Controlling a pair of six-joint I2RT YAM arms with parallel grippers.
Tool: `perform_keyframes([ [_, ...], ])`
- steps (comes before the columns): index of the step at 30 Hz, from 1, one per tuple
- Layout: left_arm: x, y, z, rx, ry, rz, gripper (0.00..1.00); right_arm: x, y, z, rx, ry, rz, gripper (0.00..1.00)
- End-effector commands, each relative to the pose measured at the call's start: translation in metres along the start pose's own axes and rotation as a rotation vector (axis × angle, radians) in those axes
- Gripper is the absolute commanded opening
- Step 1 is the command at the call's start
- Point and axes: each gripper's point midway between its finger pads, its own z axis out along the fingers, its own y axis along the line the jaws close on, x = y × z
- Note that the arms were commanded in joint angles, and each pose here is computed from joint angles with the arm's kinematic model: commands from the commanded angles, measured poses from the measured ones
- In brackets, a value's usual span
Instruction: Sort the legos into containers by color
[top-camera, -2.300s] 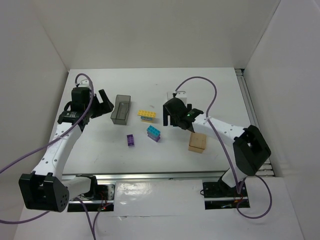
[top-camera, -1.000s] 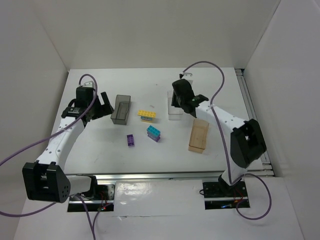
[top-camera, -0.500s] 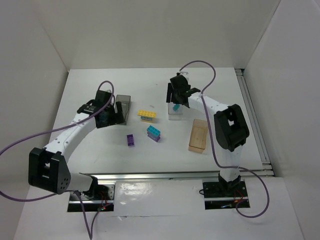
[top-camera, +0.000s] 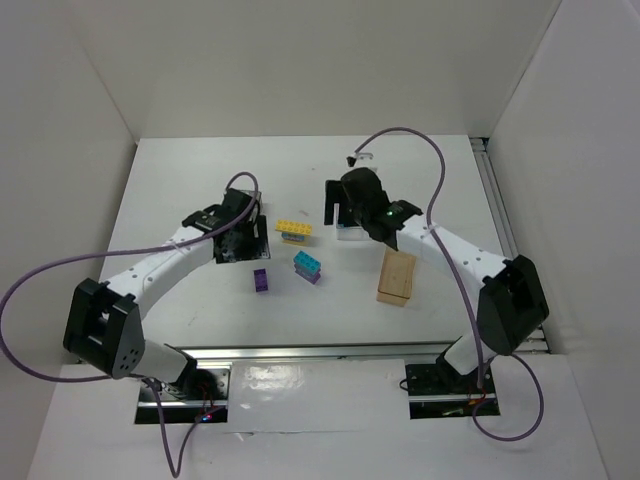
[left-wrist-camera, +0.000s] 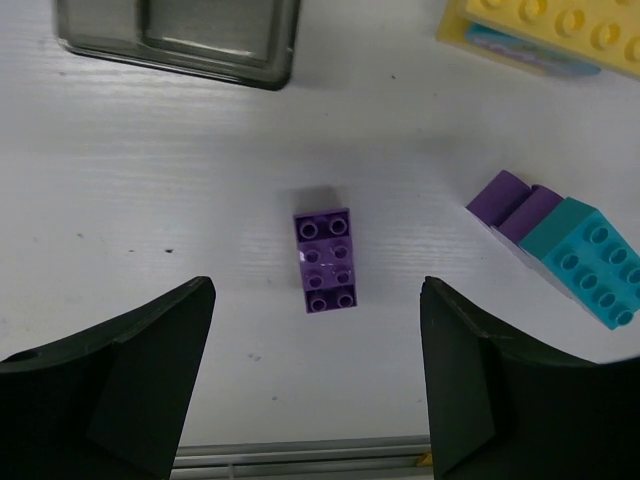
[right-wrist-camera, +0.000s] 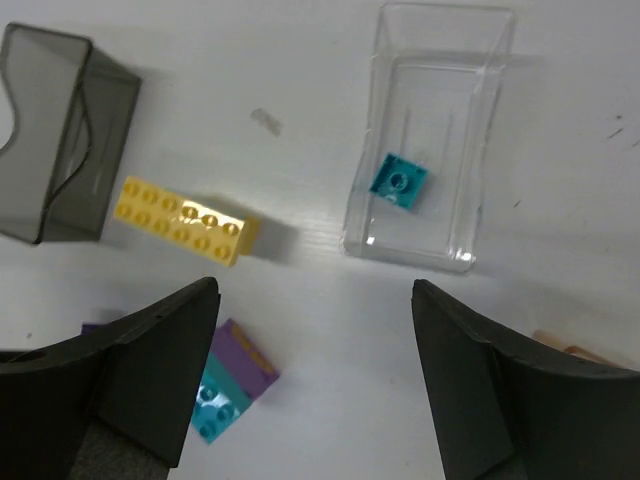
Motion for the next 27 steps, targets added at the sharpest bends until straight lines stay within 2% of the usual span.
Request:
perform_keyframes([
  [1, 0.013, -0.021, 0.009, 0.047, 0.045, 0.008, 0.87, 0.018, 0.0, -0.017, -0.008, 0.023, 0.004, 0.86],
  [4, 0.029, -0.03, 0.025, 0.032, 0.088, -0.033, 0.85, 0.021, -0.004, -0.025, -0.007, 0.026, 0.012, 0.9],
  [14, 0.062, -0.013, 0.064, -0.061, 0.151, -0.094, 0.74, 0.014, -0.015, -0.03, 0.052, 0.007, -0.001, 0.9],
  [17, 0.07, -0.014, 0.073, -0.057, 0.181, -0.092, 0.64, 0.015, -0.018, -0.03, 0.066, 0.011, -0.004, 0.9],
  [18, 0.073, -0.013, 0.075, -0.065, 0.191, -0.09, 0.58, 0.014, -0.019, -0.03, 0.077, 0.005, -0.005, 0.9],
  [19, 0.075, -0.011, 0.075, -0.078, 0.208, -0.086, 0.46, 0.017, -0.021, -0.03, 0.082, 0.014, -0.008, 0.9],
  [21, 0.064, -0.009, 0.067, -0.1, 0.175, -0.094, 0.31, 0.015, -0.023, -0.033, 0.09, 0.01, -0.008, 0.9],
  [22, 0.055, -0.008, 0.058, -0.114, 0.157, -0.082, 0.28, 0.013, -0.023, -0.036, 0.086, 0.002, -0.005, 0.9],
  [27, -0.011, 0.003, 0.02, -0.172, -0.016, -0.011, 0.25, 0.004, -0.023, -0.044, 0.081, -0.028, 0.005, 0.9],
])
